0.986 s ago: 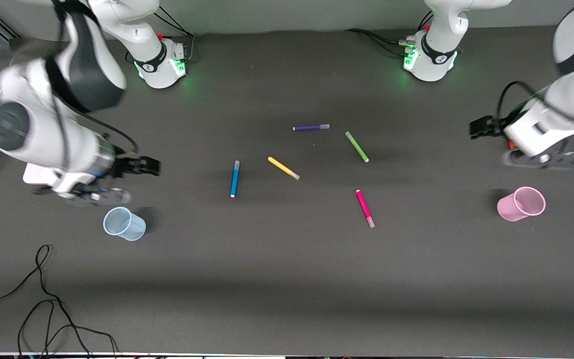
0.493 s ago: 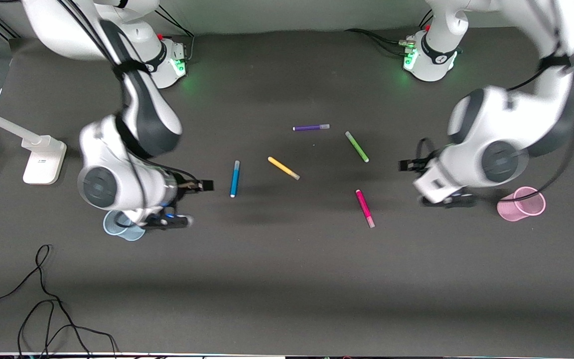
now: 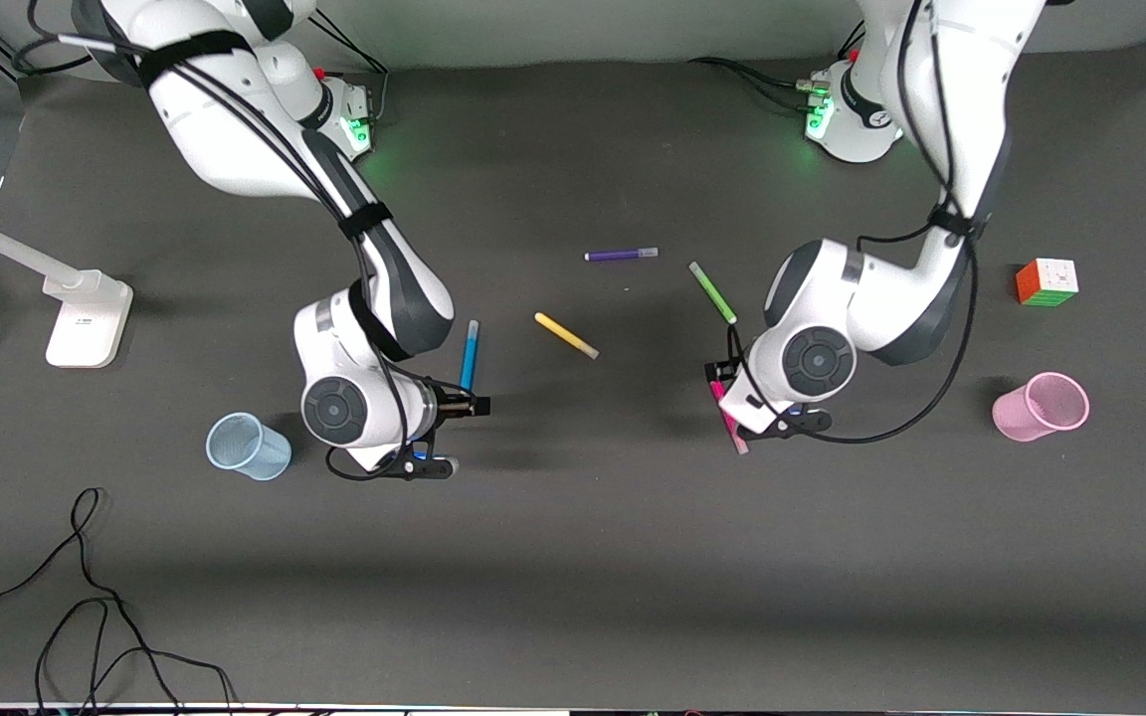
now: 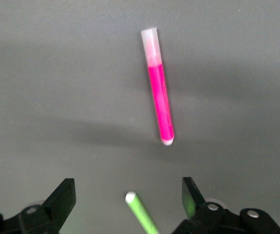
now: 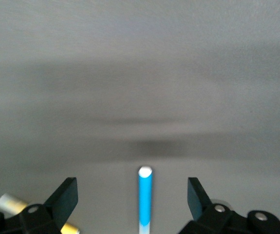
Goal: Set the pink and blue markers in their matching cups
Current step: 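Grasp the blue marker with the right gripper while the left gripper grasps the pink marker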
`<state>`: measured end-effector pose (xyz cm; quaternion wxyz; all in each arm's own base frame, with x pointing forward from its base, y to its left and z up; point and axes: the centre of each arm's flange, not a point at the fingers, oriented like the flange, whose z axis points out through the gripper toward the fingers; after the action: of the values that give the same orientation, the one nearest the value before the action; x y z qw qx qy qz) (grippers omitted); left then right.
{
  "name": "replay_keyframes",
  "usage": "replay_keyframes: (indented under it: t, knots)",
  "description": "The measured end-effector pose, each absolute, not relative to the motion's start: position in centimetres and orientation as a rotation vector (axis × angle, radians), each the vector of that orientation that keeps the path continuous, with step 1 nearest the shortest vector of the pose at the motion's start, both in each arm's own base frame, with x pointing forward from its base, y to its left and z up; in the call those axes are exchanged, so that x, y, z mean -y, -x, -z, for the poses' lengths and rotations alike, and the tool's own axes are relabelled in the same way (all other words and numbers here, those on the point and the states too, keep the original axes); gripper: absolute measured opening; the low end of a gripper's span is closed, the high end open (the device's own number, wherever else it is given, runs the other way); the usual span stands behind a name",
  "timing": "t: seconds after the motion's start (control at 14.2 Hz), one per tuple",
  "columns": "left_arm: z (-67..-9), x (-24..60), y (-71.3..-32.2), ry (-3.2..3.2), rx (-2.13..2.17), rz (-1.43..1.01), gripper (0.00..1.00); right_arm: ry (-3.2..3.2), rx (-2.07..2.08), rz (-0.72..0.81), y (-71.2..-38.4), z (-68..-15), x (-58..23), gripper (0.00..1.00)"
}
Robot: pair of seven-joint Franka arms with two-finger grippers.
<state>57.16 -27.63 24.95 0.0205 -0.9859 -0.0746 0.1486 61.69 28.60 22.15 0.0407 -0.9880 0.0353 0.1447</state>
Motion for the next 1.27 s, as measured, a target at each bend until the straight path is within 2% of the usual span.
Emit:
replay_keyframes:
  t: [0.21, 0.28, 0.35, 0.42, 0.49, 0.56, 0.63, 0.85, 0.92, 0.99, 1.06, 1.13, 1.2, 1.27]
  knots:
    - [-20.8, 28.3, -57.5, 3.068, 0.303, -0.424, 0.94, 3.028, -0.128, -0.468, -60.3, -19.2, -28.2, 0.98]
    - [-19.6, 28.5, -57.4, 3.071, 0.315, -0.42, 0.94, 3.025, -0.127, -0.48, -59.7, -18.6, -28.6, 0.93]
    - [-18.6, 28.7, -57.3, 3.071, 0.329, -0.424, 0.88, 3.026, -0.119, -0.491, -59.1, -18.2, -29.0, 0.93]
    - [-17.9, 28.8, -57.2, 3.072, 0.34, -0.435, 0.75, 3.028, -0.115, -0.505, -58.6, -17.8, -29.4, 0.88]
    - [-17.6, 29.0, -57.1, 3.076, 0.347, -0.442, 0.69, 3.031, -0.113, -0.513, -58.2, -17.5, -29.5, 0.88]
    - [-17.4, 29.3, -56.9, 3.079, 0.348, -0.443, 0.69, 3.033, -0.115, -0.517, -58.0, -17.3, -29.5, 0.82]
    - [-17.3, 29.5, -56.8, 3.082, 0.349, -0.439, 0.63, 3.034, -0.118, -0.515, -57.8, -17.0, -29.3, 0.82]
    - [-17.2, 30.1, -56.6, 3.091, 0.356, -0.444, 0.6, 3.038, -0.124, -0.527, -57.2, -16.3, -29.0, 0.58]
    - [-17.2, 30.2, -56.6, 3.092, 0.357, -0.445, 0.5, 3.038, -0.126, -0.526, -57.1, -16.1, -28.9, 0.58]
    - [-17.3, 30.2, -56.6, 3.096, 0.36, -0.444, 0.36, 3.039, -0.128, -0.527, -57.1, -16.1, -28.8, 0.49]
    - [-17.4, 30.3, -56.6, 3.097, 0.362, -0.444, 0.25, 3.04, -0.131, -0.524, -57.1, -16.2, -28.7, 0.36]
    - [-17.4, 30.3, -56.6, 3.098, 0.362, -0.444, 0.18, 3.04, -0.131, -0.524, -57.1, -16.3, -28.7, 0.25]
    - [-17.4, 30.3, -56.6, 3.098, 0.362, -0.444, 0.18, 3.04, -0.131, -0.524, -57.1, -16.4, -28.7, 0.17]
    - [-17.4, 30.3, -56.6, 3.098, 0.364, -0.444, 0.18, 3.04, -0.132, -0.524, -57.0, -16.4, -28.7, 0.17]
